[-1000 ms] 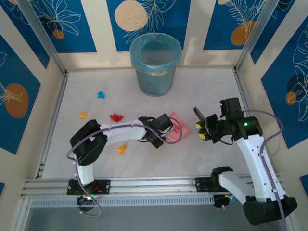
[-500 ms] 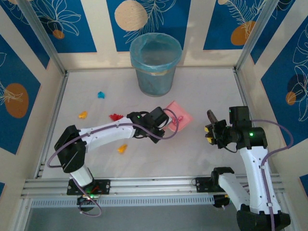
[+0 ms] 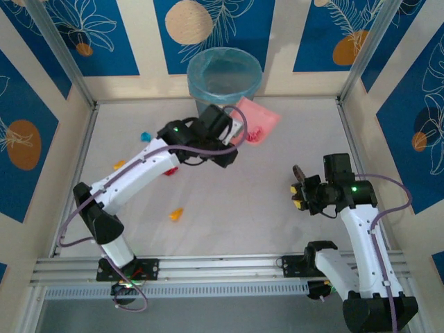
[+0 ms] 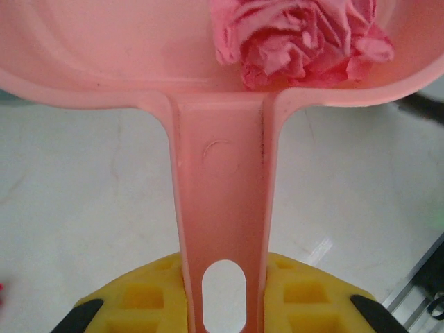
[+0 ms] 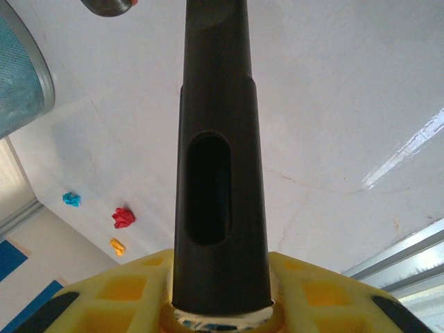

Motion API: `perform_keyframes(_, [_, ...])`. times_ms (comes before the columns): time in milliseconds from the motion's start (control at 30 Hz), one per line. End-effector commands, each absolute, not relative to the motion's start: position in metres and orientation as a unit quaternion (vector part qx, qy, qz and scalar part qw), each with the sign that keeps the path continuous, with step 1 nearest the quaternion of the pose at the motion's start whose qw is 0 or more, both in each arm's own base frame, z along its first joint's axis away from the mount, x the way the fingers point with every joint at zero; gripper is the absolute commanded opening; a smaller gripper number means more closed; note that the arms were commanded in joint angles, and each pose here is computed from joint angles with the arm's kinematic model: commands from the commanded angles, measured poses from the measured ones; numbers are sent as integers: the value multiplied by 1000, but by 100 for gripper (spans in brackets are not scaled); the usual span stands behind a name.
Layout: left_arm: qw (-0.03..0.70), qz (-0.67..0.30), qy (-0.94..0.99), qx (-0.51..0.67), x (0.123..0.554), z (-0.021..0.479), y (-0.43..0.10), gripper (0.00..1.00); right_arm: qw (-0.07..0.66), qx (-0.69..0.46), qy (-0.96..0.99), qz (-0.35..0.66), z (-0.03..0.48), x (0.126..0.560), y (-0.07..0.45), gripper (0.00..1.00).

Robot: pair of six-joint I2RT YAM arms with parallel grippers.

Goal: Sweep away the paper scraps from the table

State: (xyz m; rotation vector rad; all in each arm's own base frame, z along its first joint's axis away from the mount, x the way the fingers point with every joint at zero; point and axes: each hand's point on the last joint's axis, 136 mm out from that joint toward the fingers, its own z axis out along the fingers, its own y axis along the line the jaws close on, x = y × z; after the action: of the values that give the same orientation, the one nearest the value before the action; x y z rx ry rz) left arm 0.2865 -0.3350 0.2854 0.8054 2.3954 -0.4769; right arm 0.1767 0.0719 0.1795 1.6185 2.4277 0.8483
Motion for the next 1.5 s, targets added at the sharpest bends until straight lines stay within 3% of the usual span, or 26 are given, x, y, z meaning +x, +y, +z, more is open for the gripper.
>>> perform_keyframes(0, [260, -193, 906, 274, 295, 295, -326, 0, 43, 517, 802, 295, 181, 174, 81, 0])
perform_keyframes(467, [290, -332, 882, 165, 368, 357, -331, 0, 9, 505, 812, 294, 166, 140, 96, 0])
perform_keyframes(933, [239, -521, 819, 40, 427, 393, -352, 0, 5, 493, 820, 291, 164, 134, 102, 0])
perform_keyframes(1467, [224, -602, 766, -22, 470, 413, -355, 0, 8, 446, 844, 297, 165, 142, 119, 0])
